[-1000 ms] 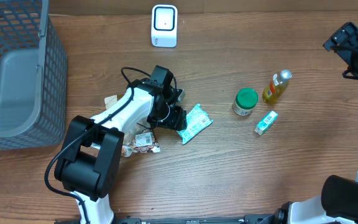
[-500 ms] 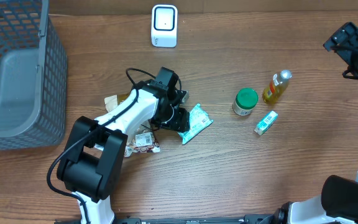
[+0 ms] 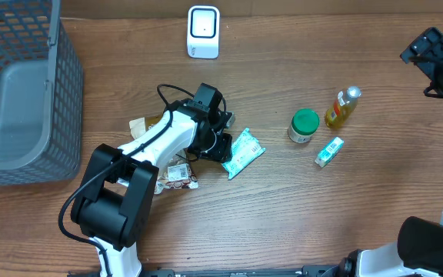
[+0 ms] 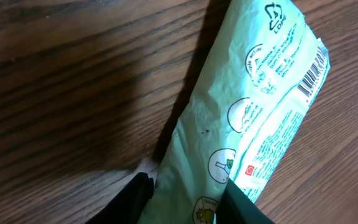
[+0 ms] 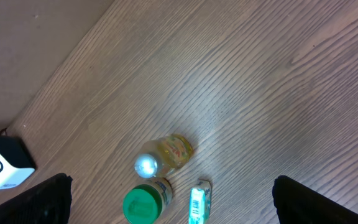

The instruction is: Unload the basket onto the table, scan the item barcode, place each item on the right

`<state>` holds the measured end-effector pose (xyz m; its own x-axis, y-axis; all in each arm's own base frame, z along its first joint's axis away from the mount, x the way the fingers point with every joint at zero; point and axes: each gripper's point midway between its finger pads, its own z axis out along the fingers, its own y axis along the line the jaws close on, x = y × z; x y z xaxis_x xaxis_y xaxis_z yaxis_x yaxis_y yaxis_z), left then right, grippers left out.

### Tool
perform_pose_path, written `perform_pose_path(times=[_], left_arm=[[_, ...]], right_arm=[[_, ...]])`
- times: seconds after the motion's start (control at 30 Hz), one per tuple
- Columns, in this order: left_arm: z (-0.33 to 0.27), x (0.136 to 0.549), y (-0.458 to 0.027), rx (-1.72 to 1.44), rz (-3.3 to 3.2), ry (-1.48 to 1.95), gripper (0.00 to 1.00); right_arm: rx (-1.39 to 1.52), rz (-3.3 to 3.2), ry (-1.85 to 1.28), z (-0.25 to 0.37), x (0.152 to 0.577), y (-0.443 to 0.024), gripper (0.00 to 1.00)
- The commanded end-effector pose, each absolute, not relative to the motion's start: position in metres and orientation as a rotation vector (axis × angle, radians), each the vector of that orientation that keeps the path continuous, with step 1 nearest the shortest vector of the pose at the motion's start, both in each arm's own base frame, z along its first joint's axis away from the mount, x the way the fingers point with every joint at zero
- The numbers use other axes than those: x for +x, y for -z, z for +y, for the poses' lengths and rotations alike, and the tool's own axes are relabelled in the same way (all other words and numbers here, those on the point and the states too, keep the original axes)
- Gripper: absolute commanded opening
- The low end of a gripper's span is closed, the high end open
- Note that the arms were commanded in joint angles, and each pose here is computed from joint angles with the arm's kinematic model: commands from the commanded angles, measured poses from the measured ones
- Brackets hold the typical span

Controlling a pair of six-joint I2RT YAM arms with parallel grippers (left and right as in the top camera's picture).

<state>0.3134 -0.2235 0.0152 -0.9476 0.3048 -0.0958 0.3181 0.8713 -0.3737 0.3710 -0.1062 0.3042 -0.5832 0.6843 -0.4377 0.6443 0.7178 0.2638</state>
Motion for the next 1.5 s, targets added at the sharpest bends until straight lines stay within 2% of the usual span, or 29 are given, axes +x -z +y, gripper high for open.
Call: perform_pose_path(times=[0.0,0.07,0.13,0.4,0.6,0.93,1.47], left_arm=[[-0.223,0.31,-0.011,0.502,3.02,0.602,0.24],[-0.223,0.31,-0.011,0.503,3.02,0.602,0.11],[-0.223,0.31,-0.011,0.502,3.021,0.603,0.04],[-0.231,0.308,-0.022,0.608,2.976,0.736,0.04],[-0.247,0.302,-0.077,0.906,2.728,1.199,0.04],[-0.216,0.293,-0.122,1.097,2.721,1.195,0.04],[-0.222,0.294,-0.133,0.912,2.801,1.276,0.04]], right_arm=[[1.006,2.406,-0.107,-0.106,0.371,-0.304,1.0],[1.006,2.406,-0.107,-0.106,0.371,-0.304,1.0],[1.007,2.406,-0.107,-0.106,0.371,-0.304,1.0],[1.006,2.406,-0.107,-0.106,0.371,-0.304,1.0],[1.006,2.406,-0.107,-0.106,0.371,-0.304,1.0],[1.006,2.406,-0.107,-0.106,0.371,-0.304,1.0],[1.006,2.406,-0.107,-0.106,0.371,-0.304,1.0]])
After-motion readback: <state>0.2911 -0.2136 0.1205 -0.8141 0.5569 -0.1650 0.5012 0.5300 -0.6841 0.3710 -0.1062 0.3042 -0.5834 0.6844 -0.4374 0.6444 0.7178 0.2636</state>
